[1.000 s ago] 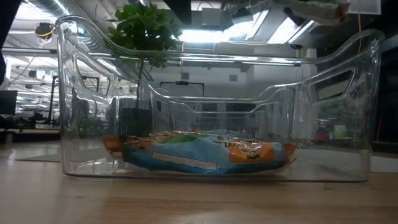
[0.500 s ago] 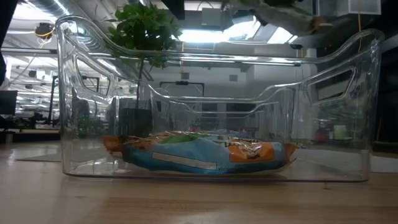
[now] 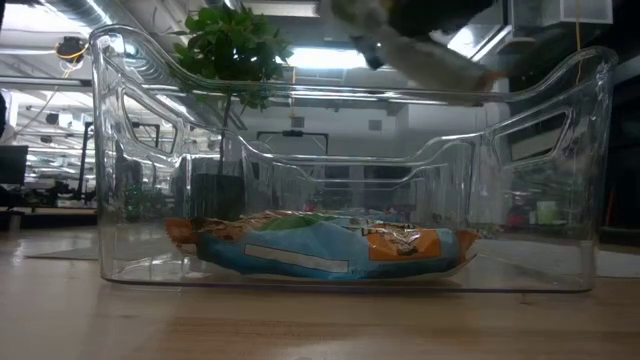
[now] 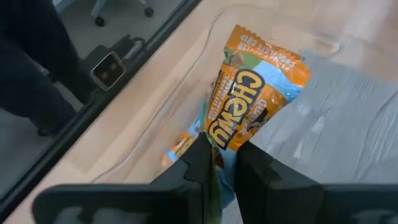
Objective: Pick and place Granola Bars by type
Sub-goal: Put the yellow granola bar into the bottom transparent bin
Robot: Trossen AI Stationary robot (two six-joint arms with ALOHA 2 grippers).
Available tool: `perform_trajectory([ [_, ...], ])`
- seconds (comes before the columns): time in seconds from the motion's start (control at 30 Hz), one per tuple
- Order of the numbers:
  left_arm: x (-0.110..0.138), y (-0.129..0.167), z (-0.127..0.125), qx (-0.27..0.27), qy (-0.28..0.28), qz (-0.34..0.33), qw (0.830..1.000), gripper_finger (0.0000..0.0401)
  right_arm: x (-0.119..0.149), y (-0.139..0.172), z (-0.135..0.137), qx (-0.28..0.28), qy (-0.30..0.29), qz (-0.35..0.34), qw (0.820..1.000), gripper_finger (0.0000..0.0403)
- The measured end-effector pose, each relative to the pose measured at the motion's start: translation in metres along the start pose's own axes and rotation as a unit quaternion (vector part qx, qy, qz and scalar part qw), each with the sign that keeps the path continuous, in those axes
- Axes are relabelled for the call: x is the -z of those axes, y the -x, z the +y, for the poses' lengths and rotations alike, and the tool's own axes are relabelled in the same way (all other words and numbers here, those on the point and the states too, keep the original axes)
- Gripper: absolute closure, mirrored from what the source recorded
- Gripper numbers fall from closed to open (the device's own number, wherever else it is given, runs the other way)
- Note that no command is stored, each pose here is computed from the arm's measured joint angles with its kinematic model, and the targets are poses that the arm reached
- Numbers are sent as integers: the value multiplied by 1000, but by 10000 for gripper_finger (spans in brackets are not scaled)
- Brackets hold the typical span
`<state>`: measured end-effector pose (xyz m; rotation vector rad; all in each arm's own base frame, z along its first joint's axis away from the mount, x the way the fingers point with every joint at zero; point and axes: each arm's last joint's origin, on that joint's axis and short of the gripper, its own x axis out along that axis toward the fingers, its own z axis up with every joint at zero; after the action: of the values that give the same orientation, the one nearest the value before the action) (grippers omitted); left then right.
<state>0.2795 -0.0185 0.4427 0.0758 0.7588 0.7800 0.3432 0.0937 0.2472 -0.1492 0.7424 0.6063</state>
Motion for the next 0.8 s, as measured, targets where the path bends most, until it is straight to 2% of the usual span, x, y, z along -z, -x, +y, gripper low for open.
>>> perform_trajectory([
  [0.27,4,6,-12,6,-15,-5,1000,368,10,-28,-11,1,4,10,1000,345],
  [0.63,5,8,-13,9,-5,-6,1000,370,35,-53,-32,6,-60,66,996,344],
  [0.8,5,8,-13,9,-5,-6,1000,370,35,-53,-33,8,-65,68,996,316],
])
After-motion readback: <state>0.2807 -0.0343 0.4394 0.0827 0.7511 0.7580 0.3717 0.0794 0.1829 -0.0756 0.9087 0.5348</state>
